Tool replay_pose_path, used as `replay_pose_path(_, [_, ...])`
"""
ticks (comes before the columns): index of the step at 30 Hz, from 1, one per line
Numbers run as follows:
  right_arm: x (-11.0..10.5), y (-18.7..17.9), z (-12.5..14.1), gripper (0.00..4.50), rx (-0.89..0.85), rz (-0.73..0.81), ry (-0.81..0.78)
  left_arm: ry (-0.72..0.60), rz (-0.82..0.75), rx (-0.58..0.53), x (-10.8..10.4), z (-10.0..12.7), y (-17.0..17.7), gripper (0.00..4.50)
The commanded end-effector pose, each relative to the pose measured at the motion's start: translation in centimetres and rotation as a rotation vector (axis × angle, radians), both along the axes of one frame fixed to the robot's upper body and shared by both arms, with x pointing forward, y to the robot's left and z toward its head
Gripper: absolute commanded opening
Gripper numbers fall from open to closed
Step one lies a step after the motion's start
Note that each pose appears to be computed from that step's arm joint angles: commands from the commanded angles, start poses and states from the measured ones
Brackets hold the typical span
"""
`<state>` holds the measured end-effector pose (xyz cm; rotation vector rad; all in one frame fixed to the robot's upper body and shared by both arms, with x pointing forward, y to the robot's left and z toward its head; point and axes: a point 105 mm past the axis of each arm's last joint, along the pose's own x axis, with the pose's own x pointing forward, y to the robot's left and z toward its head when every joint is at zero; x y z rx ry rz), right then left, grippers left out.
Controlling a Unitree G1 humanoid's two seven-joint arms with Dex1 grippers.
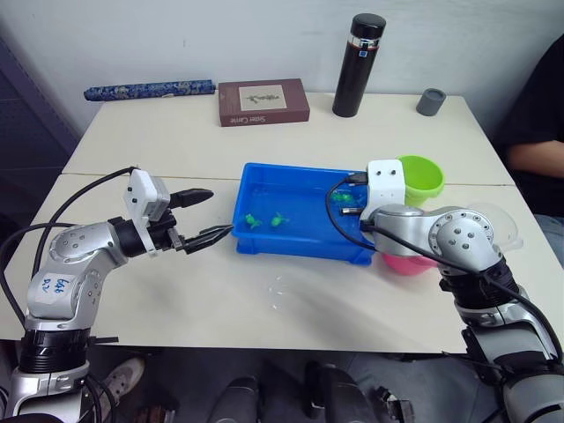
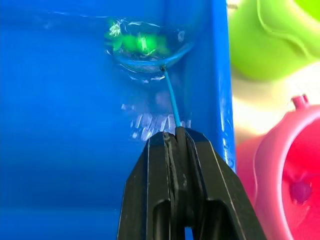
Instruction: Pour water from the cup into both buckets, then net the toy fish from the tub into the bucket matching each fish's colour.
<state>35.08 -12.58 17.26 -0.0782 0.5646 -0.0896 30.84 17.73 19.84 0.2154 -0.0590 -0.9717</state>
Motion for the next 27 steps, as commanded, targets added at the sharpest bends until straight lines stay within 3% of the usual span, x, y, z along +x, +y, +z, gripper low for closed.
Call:
replay_pose_path(1, [0.0, -0.6, 1.9, 0.0, -0.04, 0.023, -0.078, -0.062, -0.005, 0.008, -0.4, 1.6, 0.1, 4.47])
replay_pose_path(14, [-1.7, -0.9, -0.9, 0.0, -0.144, 0.203, 0.07, -0.065, -0.007, 0.007, -0.4, 1.6, 0.1, 4.47])
replay_pose_path(27, [-2.9, -2.3, 1.1, 0.0, -0.126, 0.326, 0.049, -0.063, -0.014, 0.002, -0.3, 1.5, -0.1, 4.47])
